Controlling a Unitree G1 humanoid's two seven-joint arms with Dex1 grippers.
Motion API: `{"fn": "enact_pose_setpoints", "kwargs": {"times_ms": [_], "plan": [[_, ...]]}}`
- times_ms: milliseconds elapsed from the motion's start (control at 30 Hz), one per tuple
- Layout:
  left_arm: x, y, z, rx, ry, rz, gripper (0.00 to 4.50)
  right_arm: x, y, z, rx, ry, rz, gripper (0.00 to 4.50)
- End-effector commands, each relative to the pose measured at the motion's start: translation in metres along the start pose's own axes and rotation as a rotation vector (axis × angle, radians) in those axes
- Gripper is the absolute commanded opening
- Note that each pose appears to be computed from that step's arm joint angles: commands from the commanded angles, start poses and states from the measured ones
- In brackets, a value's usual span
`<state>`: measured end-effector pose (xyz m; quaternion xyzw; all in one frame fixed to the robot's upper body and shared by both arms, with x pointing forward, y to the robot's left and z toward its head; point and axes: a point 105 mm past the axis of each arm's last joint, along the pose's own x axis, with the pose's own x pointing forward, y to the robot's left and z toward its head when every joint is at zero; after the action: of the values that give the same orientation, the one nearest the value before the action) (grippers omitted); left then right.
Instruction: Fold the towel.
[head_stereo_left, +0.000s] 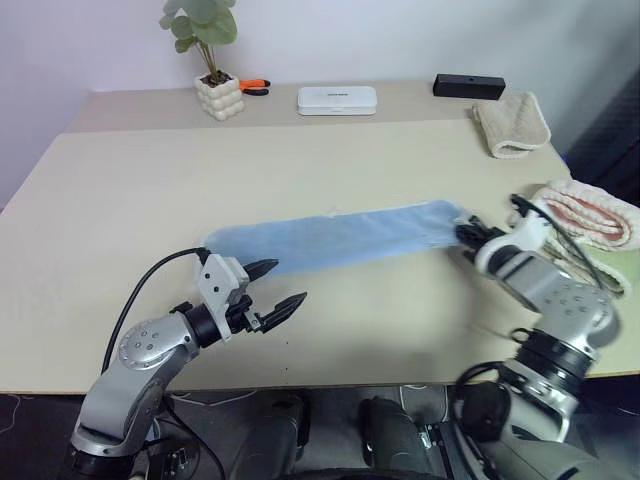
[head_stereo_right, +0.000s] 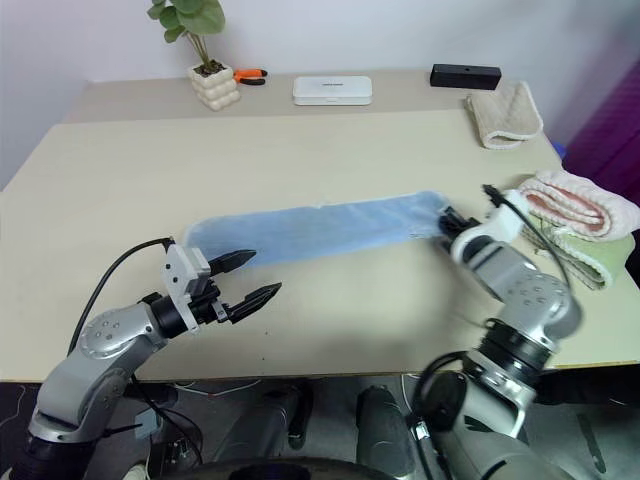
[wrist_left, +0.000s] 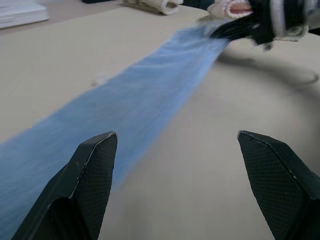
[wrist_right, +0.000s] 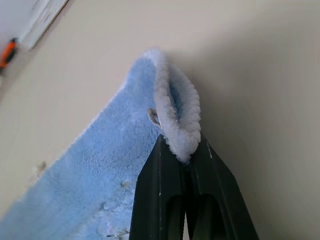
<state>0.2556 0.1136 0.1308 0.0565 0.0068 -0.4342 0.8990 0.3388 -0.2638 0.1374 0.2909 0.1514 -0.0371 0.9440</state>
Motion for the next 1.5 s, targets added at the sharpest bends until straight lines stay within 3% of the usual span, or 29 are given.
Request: {"fn": "enact_pose_setpoints", "kwargs": {"times_ms": [33,200,267,333,500,733,833,967,1067,1100,1267,1367,1500], "plan": [[0.003,0.004,0.006,0.015,-0.017,0.000,3.95,-0.011,0.038,0.017,-0.216,-0.055,0.144,0.04],[0.006,0.005,0.006,0.024,-0.017,-0.001,3.95,-0.013,0.080,0.010,-0.530,-0.053,0.306,0.04],[0.007,0.004,0.011,0.034,-0.021,0.007,3.95,-0.015,0.119,-0.025,-0.817,0.015,0.487,0.04],[0.007,0.002,0.015,0.041,-0.025,0.017,3.95,-0.014,0.130,-0.058,-1.003,0.086,0.584,0.04],[0.005,-0.003,0.022,0.050,-0.019,0.045,3.95,-0.005,0.128,-0.092,-1.122,0.143,0.639,0.04],[-0.002,0.003,0.019,0.045,0.001,0.083,3.95,-0.002,0.125,-0.104,-1.148,0.185,0.687,0.04],[-0.003,0.005,0.016,0.045,0.007,0.088,3.95,-0.007,0.122,-0.106,-1.182,0.200,0.719,0.89],[-0.003,0.007,0.017,0.039,0.005,0.099,3.95,-0.021,0.129,-0.085,-1.142,0.123,0.793,2.83],[-0.004,0.009,0.020,0.021,-0.005,0.125,3.95,-0.037,0.133,-0.074,-1.081,0.098,0.899,2.83],[-0.005,0.009,0.021,0.018,-0.005,0.131,3.95,-0.039,0.134,-0.070,-1.053,0.090,0.910,2.58],[-0.007,0.013,0.016,-0.046,-0.009,0.210,3.95,-0.006,0.121,-0.056,-1.012,0.034,0.750,0.20],[-0.011,0.015,0.010,-0.088,-0.020,0.260,3.95,0.019,0.111,-0.066,-1.037,0.041,0.662,0.05],[-0.015,0.016,0.006,-0.115,-0.027,0.296,3.95,0.030,0.104,-0.086,-1.057,0.092,0.668,0.05]]}}
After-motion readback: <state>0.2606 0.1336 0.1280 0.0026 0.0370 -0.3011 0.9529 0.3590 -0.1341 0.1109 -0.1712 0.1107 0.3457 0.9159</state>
